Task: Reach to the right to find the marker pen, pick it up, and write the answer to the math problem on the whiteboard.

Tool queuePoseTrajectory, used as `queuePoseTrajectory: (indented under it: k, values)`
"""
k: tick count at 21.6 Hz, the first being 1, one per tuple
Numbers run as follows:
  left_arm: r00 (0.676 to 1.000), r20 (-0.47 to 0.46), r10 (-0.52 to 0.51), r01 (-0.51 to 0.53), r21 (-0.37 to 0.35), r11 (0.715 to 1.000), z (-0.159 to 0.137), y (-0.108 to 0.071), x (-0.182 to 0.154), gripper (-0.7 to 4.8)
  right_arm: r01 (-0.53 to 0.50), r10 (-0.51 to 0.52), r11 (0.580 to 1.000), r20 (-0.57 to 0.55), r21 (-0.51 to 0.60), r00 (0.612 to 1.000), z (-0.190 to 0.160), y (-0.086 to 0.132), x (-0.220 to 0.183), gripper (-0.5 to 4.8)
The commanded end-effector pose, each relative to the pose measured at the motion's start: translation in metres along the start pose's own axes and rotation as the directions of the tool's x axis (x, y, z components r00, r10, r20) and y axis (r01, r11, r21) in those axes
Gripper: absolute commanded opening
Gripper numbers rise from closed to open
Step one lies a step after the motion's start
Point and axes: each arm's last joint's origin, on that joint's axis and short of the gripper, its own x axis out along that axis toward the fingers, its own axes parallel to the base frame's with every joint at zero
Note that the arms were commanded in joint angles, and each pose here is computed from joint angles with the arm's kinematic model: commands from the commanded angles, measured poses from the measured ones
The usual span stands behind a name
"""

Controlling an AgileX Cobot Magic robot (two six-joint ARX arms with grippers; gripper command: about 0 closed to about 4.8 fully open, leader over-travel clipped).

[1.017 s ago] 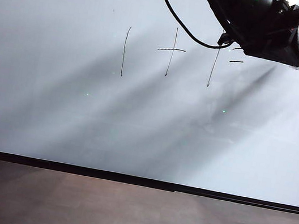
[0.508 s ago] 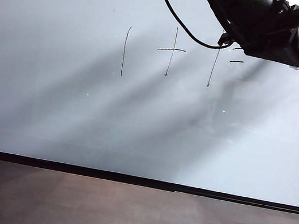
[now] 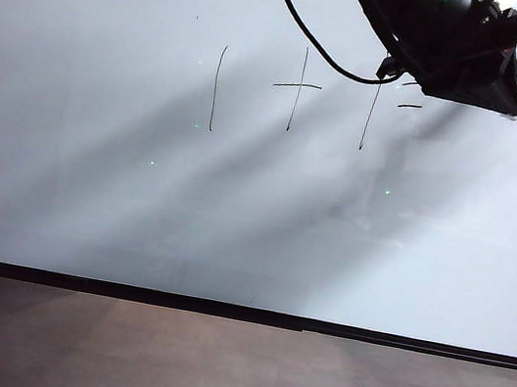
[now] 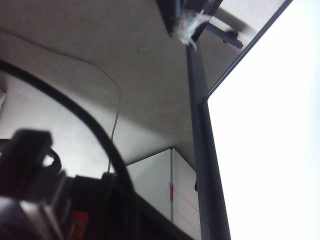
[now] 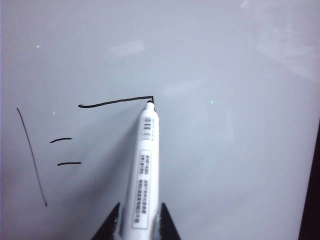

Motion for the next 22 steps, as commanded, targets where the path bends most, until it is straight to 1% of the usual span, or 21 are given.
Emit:
queuePoseTrajectory:
  k: [1,9,14,22]
  values:
    - [1.0,0.017,-0.002,0.002,0.004,1.0,0.0041,-0.0011,-0.0014,-0.05,-0.003,0.004,1.0,0.04,-0.017,0.999,0.0063,0.0007,0.0003,-0.04]
    - [1.0,0.017,-0.002,0.002,0.004,1.0,0.0041,-0.0011,-0.0014,-0.05,0.004,-0.003,1.0,0.048,-0.019,0.999,0.0072,0.0006,0.0003,-0.04]
    - [1.0,0.017,-0.002,0.002,0.004,1.0,0.0041,-0.0011,-0.0014,-0.05,0.004,-0.004,1.0,0.027,-0.011,1.0,0.0011,-0.0016,0.0036,-0.04]
    - [1.0,0.017,-0.002,0.002,0.004,1.0,0.0041,-0.0011,-0.0014,-0.05,-0.007,0.007,1.0,0.031,-0.013,1.0,0.0011,-0.0005,0.0041,-0.04]
